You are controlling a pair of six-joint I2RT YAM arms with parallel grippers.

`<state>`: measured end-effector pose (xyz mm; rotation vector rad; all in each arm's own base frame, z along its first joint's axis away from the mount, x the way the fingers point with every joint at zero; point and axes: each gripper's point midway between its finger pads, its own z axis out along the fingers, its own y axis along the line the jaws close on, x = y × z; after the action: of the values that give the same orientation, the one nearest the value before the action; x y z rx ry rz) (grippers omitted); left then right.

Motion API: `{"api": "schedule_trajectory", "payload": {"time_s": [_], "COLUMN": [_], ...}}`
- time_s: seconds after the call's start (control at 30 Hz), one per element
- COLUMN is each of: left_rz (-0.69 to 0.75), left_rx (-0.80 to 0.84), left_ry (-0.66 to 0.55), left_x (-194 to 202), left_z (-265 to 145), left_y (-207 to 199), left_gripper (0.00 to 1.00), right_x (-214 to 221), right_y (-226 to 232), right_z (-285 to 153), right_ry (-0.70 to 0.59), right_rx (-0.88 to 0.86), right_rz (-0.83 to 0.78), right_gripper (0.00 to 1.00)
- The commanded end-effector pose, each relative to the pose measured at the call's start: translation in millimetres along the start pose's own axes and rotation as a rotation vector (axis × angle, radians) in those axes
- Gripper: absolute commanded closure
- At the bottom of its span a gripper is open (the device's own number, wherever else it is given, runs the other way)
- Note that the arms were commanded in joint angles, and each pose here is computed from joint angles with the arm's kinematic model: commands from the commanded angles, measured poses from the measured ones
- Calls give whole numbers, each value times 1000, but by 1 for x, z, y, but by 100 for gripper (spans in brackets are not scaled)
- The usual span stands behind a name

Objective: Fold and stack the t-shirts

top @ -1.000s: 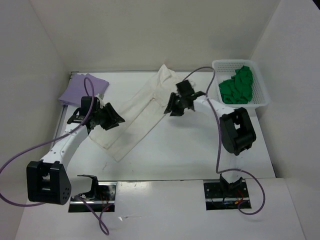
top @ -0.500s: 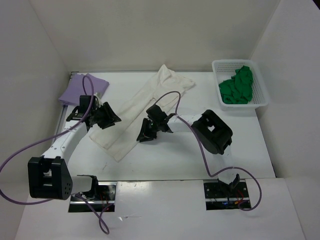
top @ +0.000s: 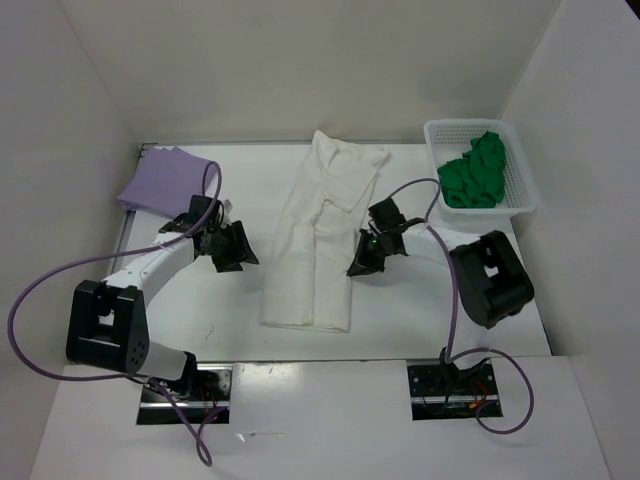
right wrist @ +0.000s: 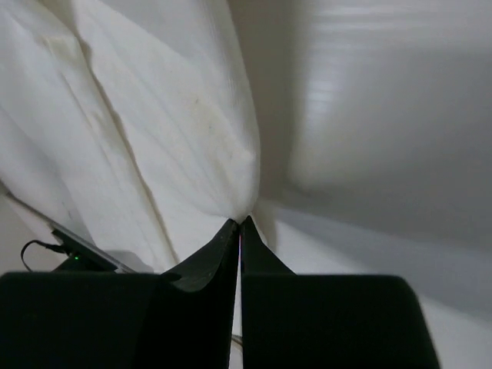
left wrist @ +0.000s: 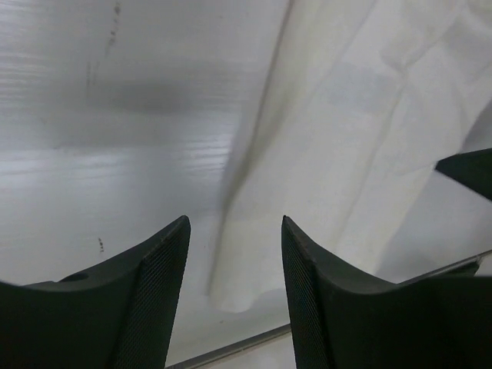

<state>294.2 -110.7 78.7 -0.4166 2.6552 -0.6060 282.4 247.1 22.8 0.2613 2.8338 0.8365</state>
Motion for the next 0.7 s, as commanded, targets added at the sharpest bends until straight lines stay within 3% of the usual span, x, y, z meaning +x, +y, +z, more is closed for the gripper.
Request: {"api": "schedule_trajectory", "payload": {"time_s": [0.0, 0.13, 0.17, 0.37, 0.67], "left_rz": [62, 88, 95, 95, 11], "left_rx": [13, 57, 74, 34, -104], "left_ry": [54, 164, 201, 369, 389], "left_x": [18, 56, 66, 123, 140], "left_z": [-1, 2, 4, 1, -10], "left_y": [-6, -22, -25, -28, 1], "left_gripper": [41, 41, 41, 45, 54], "right_x": [21, 28, 34, 74, 125], "right_y": [-38, -41, -44, -43, -33], "right_z": [-38, -49, -51, -66, -68], "right_ry": [44, 39, 40, 40, 100], "right_rx": [86, 78, 80, 43, -6], "right_rz": [-37, 38, 61, 205, 251], "right_gripper": [94, 50, 46, 44, 45]}}
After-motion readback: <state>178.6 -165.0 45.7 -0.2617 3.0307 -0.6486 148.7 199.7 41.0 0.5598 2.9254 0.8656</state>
